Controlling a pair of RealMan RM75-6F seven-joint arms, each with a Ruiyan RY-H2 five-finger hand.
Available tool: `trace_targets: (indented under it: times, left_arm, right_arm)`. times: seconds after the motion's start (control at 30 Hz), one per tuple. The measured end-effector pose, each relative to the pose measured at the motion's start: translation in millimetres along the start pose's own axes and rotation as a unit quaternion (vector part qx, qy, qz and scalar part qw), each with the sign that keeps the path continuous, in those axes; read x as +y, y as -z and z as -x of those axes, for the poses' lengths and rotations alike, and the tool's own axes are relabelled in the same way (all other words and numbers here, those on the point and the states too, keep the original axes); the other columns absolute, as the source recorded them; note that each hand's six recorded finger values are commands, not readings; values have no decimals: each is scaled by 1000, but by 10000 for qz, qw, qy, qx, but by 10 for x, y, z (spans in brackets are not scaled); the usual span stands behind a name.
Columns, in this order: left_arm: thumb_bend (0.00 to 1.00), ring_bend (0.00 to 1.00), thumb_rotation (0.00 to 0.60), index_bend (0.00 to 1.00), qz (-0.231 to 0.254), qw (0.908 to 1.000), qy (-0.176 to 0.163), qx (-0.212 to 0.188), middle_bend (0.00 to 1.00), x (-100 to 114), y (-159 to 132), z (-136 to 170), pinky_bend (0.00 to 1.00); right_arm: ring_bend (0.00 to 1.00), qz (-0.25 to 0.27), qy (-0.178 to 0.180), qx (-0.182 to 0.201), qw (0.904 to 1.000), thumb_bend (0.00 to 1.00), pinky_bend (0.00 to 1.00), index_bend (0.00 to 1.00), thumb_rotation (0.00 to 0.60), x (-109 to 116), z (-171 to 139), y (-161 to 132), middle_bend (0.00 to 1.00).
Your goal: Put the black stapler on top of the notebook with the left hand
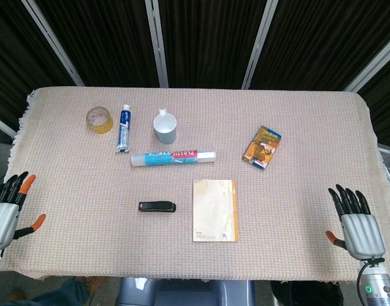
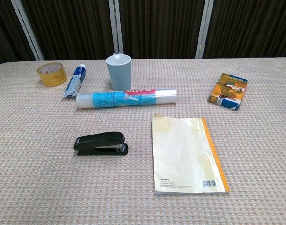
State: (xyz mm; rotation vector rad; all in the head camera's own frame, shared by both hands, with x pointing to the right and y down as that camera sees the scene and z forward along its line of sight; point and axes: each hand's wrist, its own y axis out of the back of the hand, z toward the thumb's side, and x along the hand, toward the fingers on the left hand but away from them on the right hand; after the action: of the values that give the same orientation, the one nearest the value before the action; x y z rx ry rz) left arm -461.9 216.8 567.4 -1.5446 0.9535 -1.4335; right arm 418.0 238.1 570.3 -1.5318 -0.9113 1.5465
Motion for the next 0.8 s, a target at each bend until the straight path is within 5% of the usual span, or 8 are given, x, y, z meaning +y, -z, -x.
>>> trace_targets:
  times: [0.47, 0.8]
  left_arm:
    - [275, 23, 486, 44, 30, 9991, 285, -325, 22, -191, -200, -64, 175]
    - [252, 160, 484, 165, 399, 9911, 348, -1224, 165, -445, -951, -193, 310]
  right_arm:
    - [0, 60, -17, 75, 10000, 123, 0, 0, 600, 10, 21, -26, 0]
    - [0, 220, 3, 223, 9995, 123, 0, 0, 600, 58, -1, -48, 0]
